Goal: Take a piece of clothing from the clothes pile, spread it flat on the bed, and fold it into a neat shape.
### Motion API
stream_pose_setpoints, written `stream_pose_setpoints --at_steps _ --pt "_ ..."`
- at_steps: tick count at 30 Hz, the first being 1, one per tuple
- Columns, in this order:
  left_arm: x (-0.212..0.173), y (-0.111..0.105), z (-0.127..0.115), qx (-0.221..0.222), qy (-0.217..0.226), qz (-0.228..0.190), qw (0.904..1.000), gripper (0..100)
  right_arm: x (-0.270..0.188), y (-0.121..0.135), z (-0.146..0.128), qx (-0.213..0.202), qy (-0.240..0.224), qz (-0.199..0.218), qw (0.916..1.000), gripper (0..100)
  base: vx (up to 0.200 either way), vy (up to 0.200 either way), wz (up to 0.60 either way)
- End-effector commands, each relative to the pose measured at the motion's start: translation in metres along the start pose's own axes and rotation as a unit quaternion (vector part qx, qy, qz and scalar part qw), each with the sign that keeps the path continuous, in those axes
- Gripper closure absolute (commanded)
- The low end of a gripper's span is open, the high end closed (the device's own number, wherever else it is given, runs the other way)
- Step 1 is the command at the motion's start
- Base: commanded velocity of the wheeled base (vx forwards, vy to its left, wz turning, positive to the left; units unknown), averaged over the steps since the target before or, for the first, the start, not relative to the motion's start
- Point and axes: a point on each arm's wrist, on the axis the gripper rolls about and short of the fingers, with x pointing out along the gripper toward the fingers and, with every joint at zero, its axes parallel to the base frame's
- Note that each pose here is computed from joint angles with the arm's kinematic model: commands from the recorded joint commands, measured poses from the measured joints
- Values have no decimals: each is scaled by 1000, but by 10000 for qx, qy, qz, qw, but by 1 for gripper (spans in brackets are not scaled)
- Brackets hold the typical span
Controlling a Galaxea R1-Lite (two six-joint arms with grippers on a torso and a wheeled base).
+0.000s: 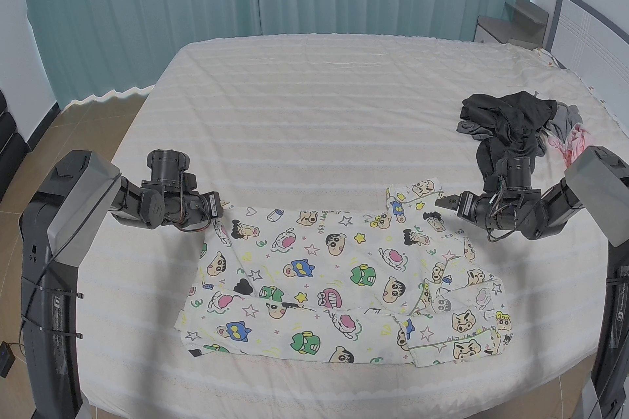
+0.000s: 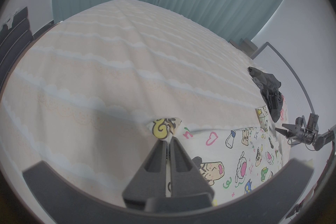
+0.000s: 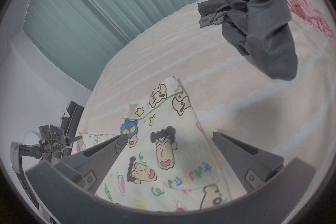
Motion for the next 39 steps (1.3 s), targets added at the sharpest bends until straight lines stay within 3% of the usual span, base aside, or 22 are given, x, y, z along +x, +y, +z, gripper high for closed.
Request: stream_pose_setpoints --at_steps 1,9,18,19,39 --pt "-8 -7 6 -19 -128 -1 9999 100 24 -13 -3 -49 160 -105 9998 0 0 0 0" --pt "-7 -26 -1 94 -63 -44 9999 100 45 -13 -3 -87 222 -75 9997 0 0 0 0" --pt "-6 -27 -1 103 -79 -36 9999 100 61 0 -8 -160 399 8 9991 0 0 0 0" --pt "-7 -28 -1 103 -79 -36 9999 100 62 2 -8 -177 396 30 9991 100 0 0 0" --pt "-37 -38 14 150 -291 67 9994 100 23 4 14 -331 133 12 9994 100 0 0 0"
